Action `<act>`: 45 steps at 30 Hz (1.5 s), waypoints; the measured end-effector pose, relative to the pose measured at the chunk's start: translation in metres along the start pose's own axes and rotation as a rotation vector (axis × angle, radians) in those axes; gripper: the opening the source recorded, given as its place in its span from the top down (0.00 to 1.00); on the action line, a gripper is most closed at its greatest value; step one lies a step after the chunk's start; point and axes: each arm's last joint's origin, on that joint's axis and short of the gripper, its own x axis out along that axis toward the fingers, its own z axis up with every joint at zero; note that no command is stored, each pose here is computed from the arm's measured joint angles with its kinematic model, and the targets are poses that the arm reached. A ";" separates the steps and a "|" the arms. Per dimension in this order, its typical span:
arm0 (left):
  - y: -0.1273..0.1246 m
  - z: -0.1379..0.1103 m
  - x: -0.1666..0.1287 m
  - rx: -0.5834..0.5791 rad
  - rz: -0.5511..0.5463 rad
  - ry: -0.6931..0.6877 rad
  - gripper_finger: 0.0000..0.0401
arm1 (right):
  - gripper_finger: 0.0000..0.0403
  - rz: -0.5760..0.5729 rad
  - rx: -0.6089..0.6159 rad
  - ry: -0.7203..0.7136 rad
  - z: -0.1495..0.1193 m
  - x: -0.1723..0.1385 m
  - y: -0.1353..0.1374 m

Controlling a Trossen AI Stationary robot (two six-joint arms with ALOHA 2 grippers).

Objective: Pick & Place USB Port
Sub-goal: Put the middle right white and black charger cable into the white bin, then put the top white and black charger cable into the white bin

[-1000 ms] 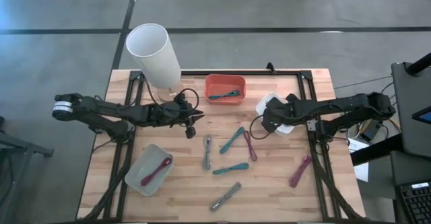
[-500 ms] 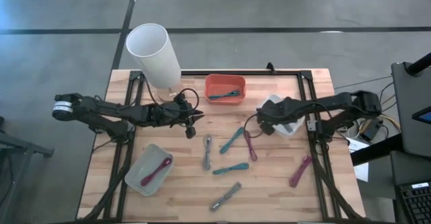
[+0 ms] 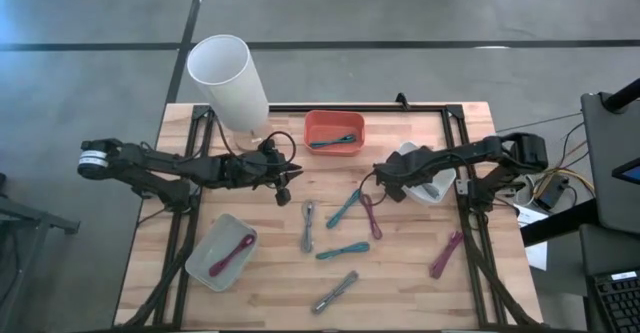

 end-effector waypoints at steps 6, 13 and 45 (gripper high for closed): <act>0.000 0.000 0.000 0.000 0.000 0.000 0.83 | 0.85 -0.012 -0.008 0.014 0.000 0.004 0.003; 0.000 0.000 0.000 0.000 0.000 0.001 0.83 | 0.77 0.008 -0.002 -0.010 0.002 -0.002 0.000; -0.015 -0.013 -0.004 -0.303 -0.173 0.164 0.83 | 0.63 0.159 -0.131 -0.191 0.051 -0.110 -0.002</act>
